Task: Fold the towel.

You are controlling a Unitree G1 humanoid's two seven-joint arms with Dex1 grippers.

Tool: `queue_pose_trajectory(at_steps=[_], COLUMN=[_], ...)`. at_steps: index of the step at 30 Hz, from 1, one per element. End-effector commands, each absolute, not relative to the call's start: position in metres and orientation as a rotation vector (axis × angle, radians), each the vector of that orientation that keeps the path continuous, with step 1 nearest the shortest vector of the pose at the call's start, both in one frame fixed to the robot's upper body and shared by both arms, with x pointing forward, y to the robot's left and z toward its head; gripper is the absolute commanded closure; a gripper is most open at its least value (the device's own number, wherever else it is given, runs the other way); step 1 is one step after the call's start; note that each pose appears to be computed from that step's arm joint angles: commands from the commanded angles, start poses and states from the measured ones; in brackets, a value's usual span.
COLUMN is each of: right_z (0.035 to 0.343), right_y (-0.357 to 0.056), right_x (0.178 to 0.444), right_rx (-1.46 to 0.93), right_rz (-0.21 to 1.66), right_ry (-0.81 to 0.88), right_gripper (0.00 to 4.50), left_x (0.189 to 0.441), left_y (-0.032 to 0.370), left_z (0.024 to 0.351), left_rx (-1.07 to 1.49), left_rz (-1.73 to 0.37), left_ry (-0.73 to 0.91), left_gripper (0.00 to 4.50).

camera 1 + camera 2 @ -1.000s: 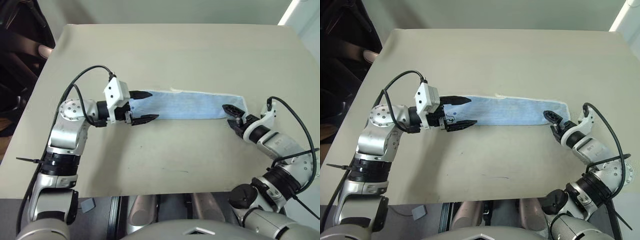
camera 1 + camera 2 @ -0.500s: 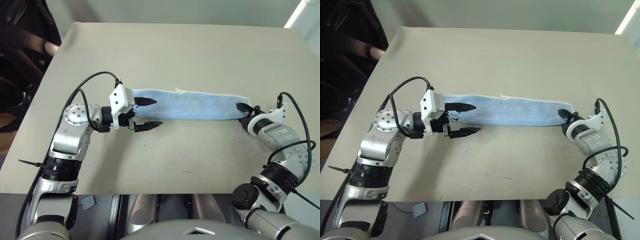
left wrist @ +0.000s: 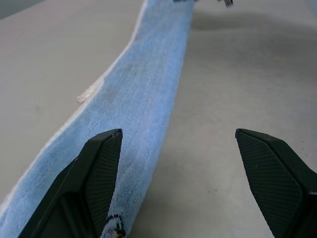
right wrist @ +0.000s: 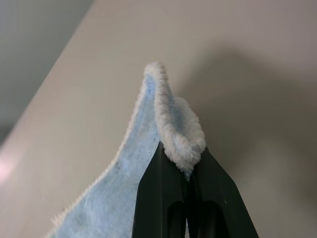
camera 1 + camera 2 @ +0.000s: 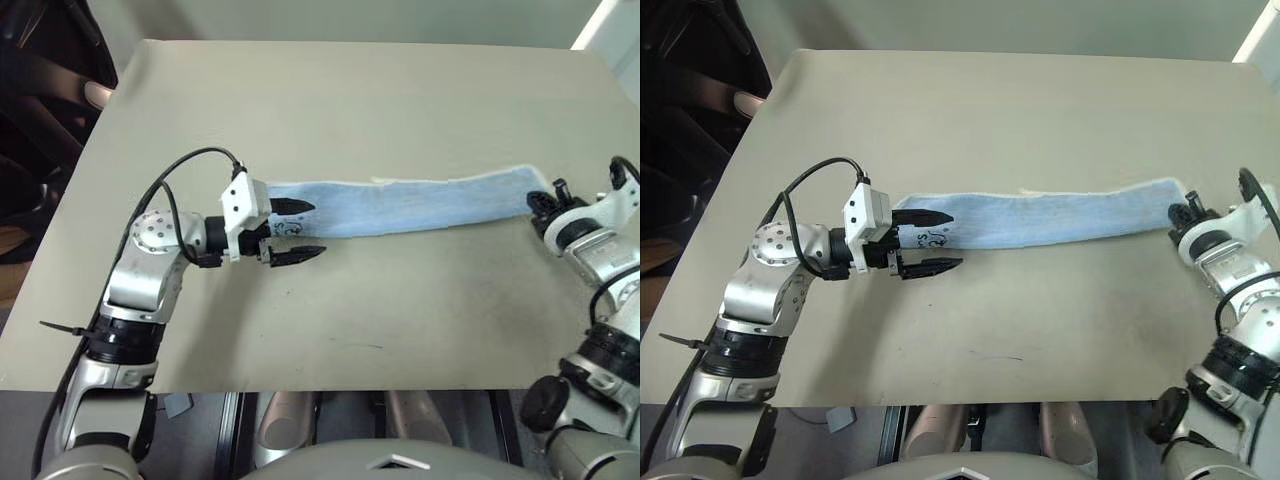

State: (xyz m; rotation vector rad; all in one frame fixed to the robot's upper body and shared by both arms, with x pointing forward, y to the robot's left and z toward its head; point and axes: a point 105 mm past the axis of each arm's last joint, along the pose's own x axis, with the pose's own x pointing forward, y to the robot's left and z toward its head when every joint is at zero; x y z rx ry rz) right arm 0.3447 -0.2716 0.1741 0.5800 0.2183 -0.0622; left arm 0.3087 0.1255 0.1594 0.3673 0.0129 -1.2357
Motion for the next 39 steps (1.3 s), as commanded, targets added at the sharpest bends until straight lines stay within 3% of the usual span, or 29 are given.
queue_pose_trajectory(at_steps=[1, 6, 11, 14, 21, 26, 29, 37, 39], right_z=[0.200, 0.194, 0.178, 0.167, 0.144, 0.152, 0.173, 0.200, 0.200], right_y=[-0.237, -0.163, -0.096, -0.078, -0.066, -0.072, -0.071, -0.086, -0.092], right_x=[0.349, 0.350, 0.351, 0.348, 0.355, 0.355, 0.346, 0.325, 0.335], right_rx=[0.251, -0.325, -0.458, -0.508, -0.504, -0.458, -0.378, -0.153, -0.108], right_rz=[0.134, 0.493, 0.743, 0.819, 0.817, 0.806, 0.844, 0.908, 0.866], right_ry=[0.177, 0.188, 0.183, 0.202, 0.230, 0.209, 0.130, 0.068, 0.076], right_gripper=[4.45, 4.45, 4.45, 4.45, 4.45, 2.83, 1.83, 1.83, 2.19], left_x=[0.305, 0.306, 0.307, 0.306, 0.301, 0.299, 0.297, 0.293, 0.291], left_y=[0.118, 0.113, 0.109, 0.109, 0.116, 0.120, 0.121, 0.142, 0.146], left_z=[0.168, 0.167, 0.167, 0.168, 0.167, 0.166, 0.169, 0.163, 0.161], left_rx=[0.386, 0.378, 0.374, 0.371, 0.366, 0.357, 0.318, 0.141, 0.095], left_rz=[-1.255, -1.264, -1.264, -1.261, -1.223, -1.202, -1.182, -1.056, -1.030], left_ry=[-0.037, -0.041, -0.048, -0.051, -0.042, -0.035, -0.042, 0.000, 0.007], left_gripper=[0.55, 0.55, 0.55, 0.55, 0.55, 0.55, 0.55, 0.55, 0.55])
